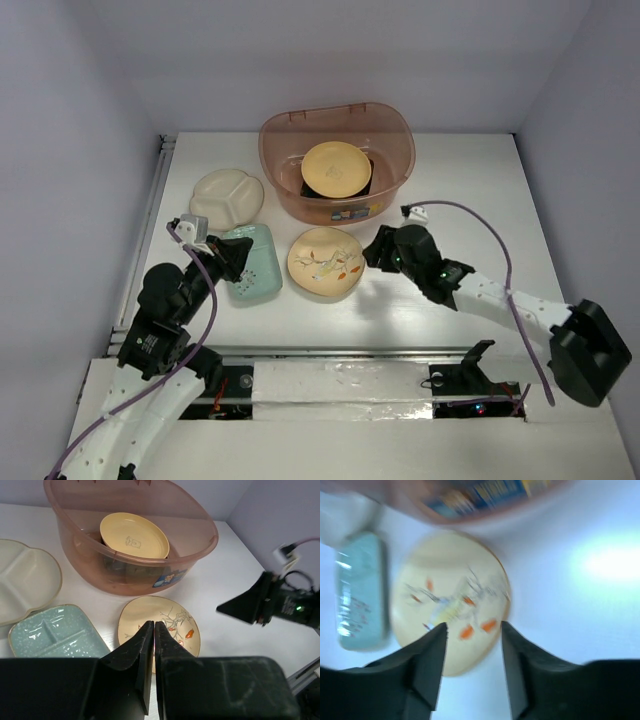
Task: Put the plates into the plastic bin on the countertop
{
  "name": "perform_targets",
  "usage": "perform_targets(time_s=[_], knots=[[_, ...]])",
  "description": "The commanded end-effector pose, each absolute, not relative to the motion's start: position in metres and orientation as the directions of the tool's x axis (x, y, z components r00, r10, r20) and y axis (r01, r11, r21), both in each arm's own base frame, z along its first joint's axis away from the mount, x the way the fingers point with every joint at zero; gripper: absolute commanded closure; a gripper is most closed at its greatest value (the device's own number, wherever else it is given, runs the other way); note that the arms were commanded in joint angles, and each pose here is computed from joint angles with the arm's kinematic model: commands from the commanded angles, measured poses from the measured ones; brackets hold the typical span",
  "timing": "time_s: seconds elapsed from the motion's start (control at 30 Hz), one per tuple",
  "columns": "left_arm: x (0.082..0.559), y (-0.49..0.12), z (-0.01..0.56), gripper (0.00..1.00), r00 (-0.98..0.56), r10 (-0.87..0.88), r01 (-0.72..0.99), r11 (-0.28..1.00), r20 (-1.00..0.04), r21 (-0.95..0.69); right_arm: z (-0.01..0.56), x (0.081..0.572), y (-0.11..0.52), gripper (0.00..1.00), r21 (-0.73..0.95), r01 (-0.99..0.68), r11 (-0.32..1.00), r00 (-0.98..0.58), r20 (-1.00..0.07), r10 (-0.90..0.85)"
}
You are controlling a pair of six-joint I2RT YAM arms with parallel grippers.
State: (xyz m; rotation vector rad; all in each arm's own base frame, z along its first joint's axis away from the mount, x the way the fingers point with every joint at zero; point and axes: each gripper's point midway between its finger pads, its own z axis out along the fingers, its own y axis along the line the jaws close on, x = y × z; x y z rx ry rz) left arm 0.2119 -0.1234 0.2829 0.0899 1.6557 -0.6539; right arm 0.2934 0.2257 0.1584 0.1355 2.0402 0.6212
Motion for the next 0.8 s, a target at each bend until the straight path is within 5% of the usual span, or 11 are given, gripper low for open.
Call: perform_targets(time_s=[0.0, 0.23, 0.43, 0.53, 0.67, 0.77], knots=[[0.215, -0.123, 0.299, 0.98, -0.166, -0.32, 0.425, 0.83, -0.933, -0.361, 0.156, 0.299, 0.24, 0.43, 0.589, -0.093, 0.803, -0.55, -0.702, 0.452], [0.217, -0.123, 0.295, 0.92, -0.175, -0.318, 0.416, 0.834, -0.932, -0.362, 0.098, 0.316, 0.255, 0.41, 0.562, 0.014, 0.827, -0.62, -0.644, 0.448], [0.217, -0.123, 0.295, 0.88, -0.177, -0.317, 0.417, 0.834, -0.932, -0.362, 0.062, 0.316, 0.268, 0.5, 0.586, 0.06, 0.808, -0.67, -0.576, 0.467], [0.217, -0.123, 0.295, 0.88, -0.175, -0.318, 0.416, 0.834, -0.932, -0.362, 0.049, 0.317, 0.266, 0.6, 0.581, 0.096, 0.808, -0.673, -0.561, 0.483], [0.216, -0.123, 0.295, 0.87, -0.175, -0.318, 0.419, 0.833, -0.932, -0.362, 0.038, 0.314, 0.261, 0.93, 0.587, 0.13, 0.799, -0.666, -0.545, 0.509], [0.216, -0.123, 0.295, 0.87, -0.176, -0.319, 0.42, 0.832, -0.931, -0.364, 0.035, 0.305, 0.255, 1.0, 0.589, 0.14, 0.796, -0.67, -0.536, 0.514]])
